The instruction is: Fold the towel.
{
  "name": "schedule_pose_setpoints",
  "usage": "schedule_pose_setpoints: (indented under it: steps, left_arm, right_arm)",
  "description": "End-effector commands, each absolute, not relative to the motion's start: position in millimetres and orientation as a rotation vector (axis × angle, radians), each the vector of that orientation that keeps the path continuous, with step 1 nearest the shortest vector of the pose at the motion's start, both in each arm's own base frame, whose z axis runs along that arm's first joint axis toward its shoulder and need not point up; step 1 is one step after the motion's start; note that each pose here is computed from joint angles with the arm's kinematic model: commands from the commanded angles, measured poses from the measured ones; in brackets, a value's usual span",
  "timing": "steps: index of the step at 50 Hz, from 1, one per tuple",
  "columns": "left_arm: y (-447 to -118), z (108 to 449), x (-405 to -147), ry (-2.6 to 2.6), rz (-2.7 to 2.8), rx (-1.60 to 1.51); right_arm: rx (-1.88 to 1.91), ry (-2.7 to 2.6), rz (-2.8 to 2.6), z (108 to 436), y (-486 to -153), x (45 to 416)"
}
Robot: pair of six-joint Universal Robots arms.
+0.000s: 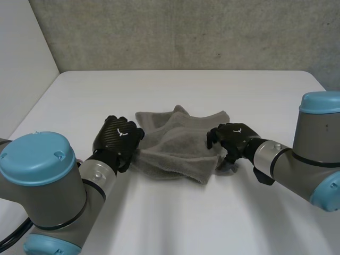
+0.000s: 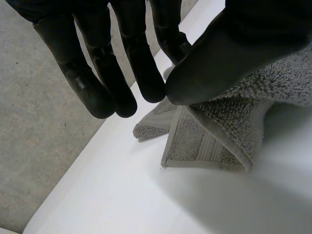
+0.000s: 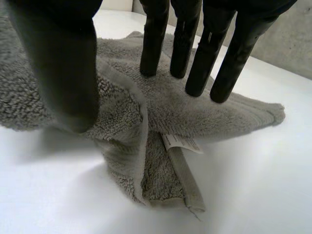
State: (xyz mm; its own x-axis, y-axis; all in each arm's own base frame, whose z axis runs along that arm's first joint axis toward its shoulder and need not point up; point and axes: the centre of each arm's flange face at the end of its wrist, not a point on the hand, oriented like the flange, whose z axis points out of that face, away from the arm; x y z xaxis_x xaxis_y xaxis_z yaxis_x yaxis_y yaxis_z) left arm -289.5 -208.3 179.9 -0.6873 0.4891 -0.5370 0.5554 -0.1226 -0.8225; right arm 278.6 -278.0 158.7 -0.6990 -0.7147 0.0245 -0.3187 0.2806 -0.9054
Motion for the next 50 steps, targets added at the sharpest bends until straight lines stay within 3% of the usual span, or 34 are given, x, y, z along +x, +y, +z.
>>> schedule_pose_setpoints:
  steps: [1, 11, 16, 24, 36, 50]
  left_arm:
    - [-211.6, 178.1, -291.3, 2.040, -1.988, 1.214]
    - [-216.9, 166.5, -300.0, 2.079, -2.029, 1.288]
    - [-218.0, 164.1, -305.4, 2.141, -2.070, 1.313]
    - [-221.0, 158.6, -307.1, 2.214, -2.086, 1.322]
    - [-211.3, 155.6, -309.1, 2.290, -2.082, 1.400]
    - [-196.6, 151.2, -312.2, 2.765, -2.004, 1.133]
  right_arm:
    - [-0.911, 2.180, -1.369, 145.0, -283.3, 282.3]
    - [-0.885, 2.183, -1.422, 156.8, -288.9, 275.0]
    - [-0.857, 2.141, -1.549, 191.6, -290.5, 262.2]
    - [-0.769, 2.186, -1.692, 215.2, -306.0, 227.5]
    - [-0.776, 2.256, -1.820, 212.4, -319.8, 209.8]
    - [-0.795, 2.276, -1.768, 198.6, -317.7, 213.5]
